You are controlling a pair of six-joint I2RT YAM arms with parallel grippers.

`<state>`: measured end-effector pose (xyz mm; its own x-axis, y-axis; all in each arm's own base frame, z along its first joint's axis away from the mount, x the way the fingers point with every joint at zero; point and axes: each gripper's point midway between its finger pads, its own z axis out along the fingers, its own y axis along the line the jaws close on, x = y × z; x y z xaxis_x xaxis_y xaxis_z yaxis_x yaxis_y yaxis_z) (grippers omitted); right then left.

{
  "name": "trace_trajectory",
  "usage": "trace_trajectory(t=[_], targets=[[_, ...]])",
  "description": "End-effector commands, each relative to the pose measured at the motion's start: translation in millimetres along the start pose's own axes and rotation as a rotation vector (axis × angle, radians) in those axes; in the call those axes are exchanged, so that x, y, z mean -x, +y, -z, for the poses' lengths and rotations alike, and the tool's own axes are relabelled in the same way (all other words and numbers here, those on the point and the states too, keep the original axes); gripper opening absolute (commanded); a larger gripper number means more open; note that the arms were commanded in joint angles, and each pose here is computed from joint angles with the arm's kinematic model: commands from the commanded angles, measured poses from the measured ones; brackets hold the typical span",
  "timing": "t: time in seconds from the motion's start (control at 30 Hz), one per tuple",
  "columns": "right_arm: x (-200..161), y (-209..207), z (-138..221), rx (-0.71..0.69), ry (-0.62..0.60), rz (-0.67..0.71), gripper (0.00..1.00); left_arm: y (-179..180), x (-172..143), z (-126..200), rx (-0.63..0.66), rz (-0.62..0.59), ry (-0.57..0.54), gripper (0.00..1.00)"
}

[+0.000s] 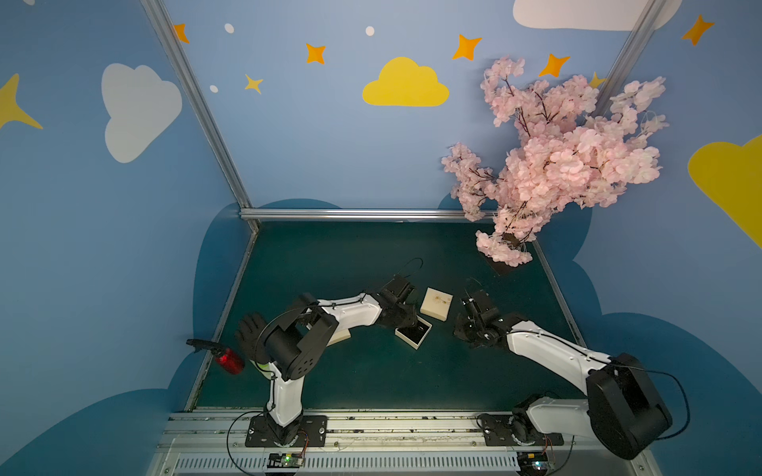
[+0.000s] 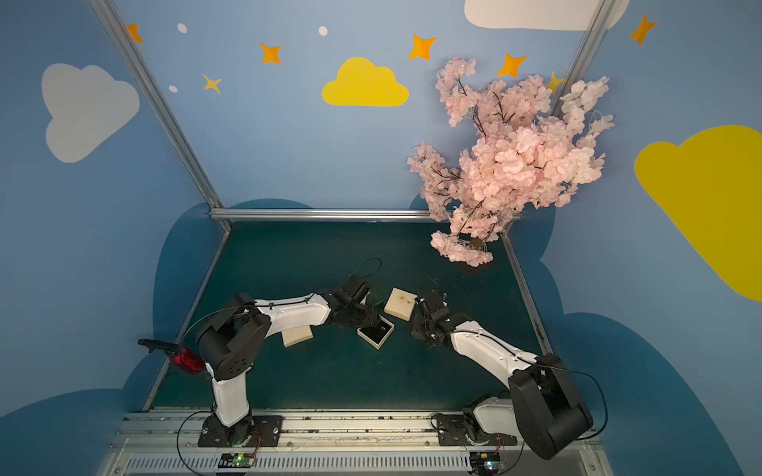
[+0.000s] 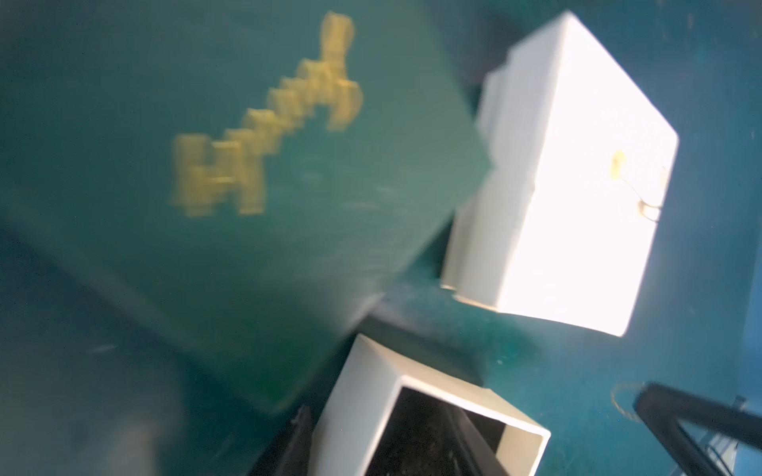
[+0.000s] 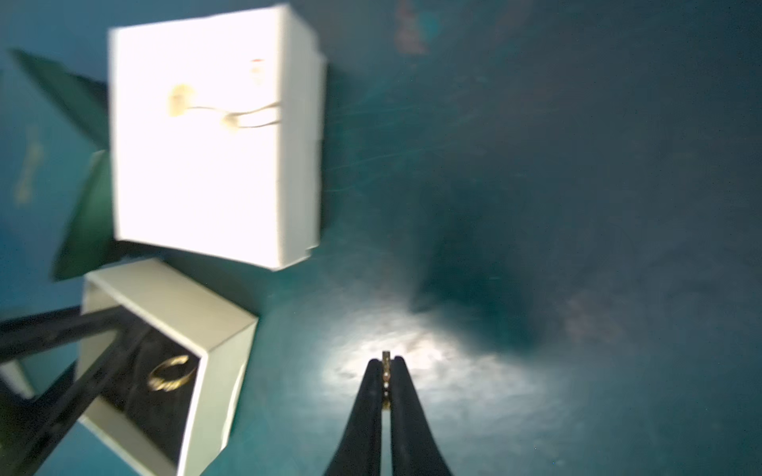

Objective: Take the rings out of the lift-off lid box
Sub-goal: Move the jewelry box to the center of the board.

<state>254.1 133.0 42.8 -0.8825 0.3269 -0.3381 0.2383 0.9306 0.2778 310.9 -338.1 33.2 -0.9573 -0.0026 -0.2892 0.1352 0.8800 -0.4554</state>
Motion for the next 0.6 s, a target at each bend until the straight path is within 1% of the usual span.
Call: trace_trajectory(t=[0.0, 0.07, 0.13, 0.27, 0.3, 0.4, 0.5, 0.57], targets=[[-6.6, -13.9, -4.5, -0.038, 0.038, 0.014, 0.11, -10.5, 1.3, 7.4, -0.023, -0.055, 0.011, 0.54], [-6.3, -15.2, -7.5, -0.039, 0.047, 0.013, 0.12, -13.1, 5.6, 12.5, -0.023, -0.070, -0.006, 0.54], [-6.5, -15.1, -10.4, -0.036, 0.059, 0.013, 0.15, -15.3, 7.1, 17.7, -0.021, -0.082, -0.010, 0.55], [-9.2, -13.3, -15.3, -0.029, 0.087, 0.012, 0.33, -9.6, 10.6, 27.8, 0.021, -0.085, -0.033, 0.60], [-9.9, -13.1, -15.5, -0.028, 0.092, 0.012, 0.39, -8.5, 10.2, 31.9, 0.023, -0.080, -0.040, 0.61], [-12.2, -14.6, -13.3, -0.027, 0.096, 0.012, 0.51, -5.3, 7.7, 44.3, 0.021, -0.063, -0.067, 0.65], [-12.4, -17.6, -6.3, -0.036, 0.084, 0.022, 0.60, -0.1, 7.2, 61.2, 0.035, -0.055, -0.106, 0.72], [-12.2, -19.8, -0.3, -0.040, 0.073, 0.027, 0.66, 4.9, 7.1, 72.7, 0.048, -0.051, -0.136, 0.73]])
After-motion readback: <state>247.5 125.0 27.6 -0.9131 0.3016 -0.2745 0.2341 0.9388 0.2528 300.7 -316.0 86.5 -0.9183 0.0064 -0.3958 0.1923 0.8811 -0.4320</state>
